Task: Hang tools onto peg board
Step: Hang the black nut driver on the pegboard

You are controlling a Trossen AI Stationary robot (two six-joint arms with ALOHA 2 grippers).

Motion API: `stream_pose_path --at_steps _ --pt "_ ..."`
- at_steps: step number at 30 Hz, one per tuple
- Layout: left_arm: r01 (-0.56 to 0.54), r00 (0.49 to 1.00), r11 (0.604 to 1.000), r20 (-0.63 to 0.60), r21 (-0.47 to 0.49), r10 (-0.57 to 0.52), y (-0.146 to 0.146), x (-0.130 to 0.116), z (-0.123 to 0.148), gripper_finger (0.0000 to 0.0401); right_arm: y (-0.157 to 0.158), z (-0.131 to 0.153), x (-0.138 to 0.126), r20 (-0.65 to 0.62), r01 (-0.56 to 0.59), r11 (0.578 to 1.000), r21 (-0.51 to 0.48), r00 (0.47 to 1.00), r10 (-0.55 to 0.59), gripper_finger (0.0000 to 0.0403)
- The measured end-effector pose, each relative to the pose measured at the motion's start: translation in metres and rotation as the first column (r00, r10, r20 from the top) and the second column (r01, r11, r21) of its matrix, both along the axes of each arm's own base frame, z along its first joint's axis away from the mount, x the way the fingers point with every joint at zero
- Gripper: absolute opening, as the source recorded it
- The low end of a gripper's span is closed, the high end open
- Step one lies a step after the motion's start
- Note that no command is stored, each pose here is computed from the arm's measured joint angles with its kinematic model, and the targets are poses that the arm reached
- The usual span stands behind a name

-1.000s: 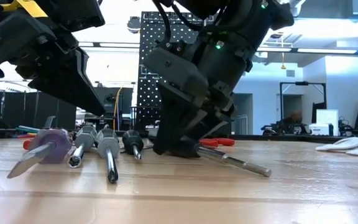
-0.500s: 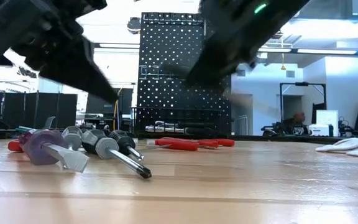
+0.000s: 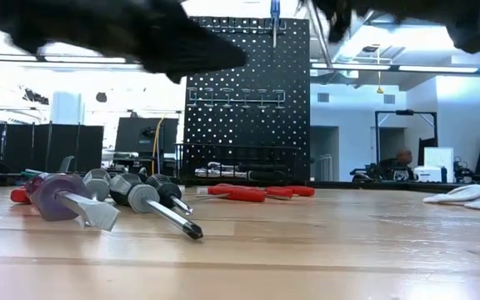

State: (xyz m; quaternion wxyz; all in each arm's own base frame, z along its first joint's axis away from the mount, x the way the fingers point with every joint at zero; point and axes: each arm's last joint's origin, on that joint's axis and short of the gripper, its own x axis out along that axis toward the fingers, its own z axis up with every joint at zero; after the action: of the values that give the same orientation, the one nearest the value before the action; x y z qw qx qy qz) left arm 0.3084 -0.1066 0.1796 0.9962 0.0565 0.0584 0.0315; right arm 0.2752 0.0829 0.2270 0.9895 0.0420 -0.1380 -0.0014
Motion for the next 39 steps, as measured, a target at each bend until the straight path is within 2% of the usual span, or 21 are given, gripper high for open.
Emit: stream_pose_path --at_steps 5,10,13,18,25,32,39 --pt "-0.007 0.998 1.0 0.059 0.016 0.006 0.034 0.023 0.019 0.0096 0.002 0.011 0.004 0.043 -0.044 0.997 -0.057 0.998 0.046 0.0109" --pt "0.149 0.98 0.989 0.133 -0.001 -0.148 0.048 0.039 0.041 0.0176 0.002 0.022 0.004 0.099 -0.019 0.994 -0.106 0.995 0.029 0.0109" --pt "0.158 0.975 0.987 0.158 0.005 -0.157 0.047 0.042 0.049 0.0198 0.001 0.027 0.005 0.12 0.0 0.99 -0.138 0.993 0.017 0.0109" --pt "0.155 0.972 0.988 0.175 0.03 -0.157 0.047 0.045 0.055 0.0203 0.001 0.037 0.009 0.155 0.038 0.981 -0.192 0.988 -0.008 0.0109" --pt "0.164 0.967 0.985 0.206 -0.047 -0.151 0.046 0.049 0.064 0.0203 -0.004 0.04 0.012 0.159 0.065 0.976 -0.207 0.987 -0.032 0.0109" --pt "0.175 0.966 0.982 0.203 -0.07 -0.157 0.045 0.051 0.067 0.0202 -0.004 0.038 0.013 0.135 0.052 0.979 -0.196 0.991 -0.026 0.0109" --pt "0.175 0.965 0.982 0.211 -0.069 -0.157 0.045 0.051 0.068 0.0146 -0.003 0.038 0.013 0.138 0.05 0.979 -0.195 0.99 -0.023 0.0109"
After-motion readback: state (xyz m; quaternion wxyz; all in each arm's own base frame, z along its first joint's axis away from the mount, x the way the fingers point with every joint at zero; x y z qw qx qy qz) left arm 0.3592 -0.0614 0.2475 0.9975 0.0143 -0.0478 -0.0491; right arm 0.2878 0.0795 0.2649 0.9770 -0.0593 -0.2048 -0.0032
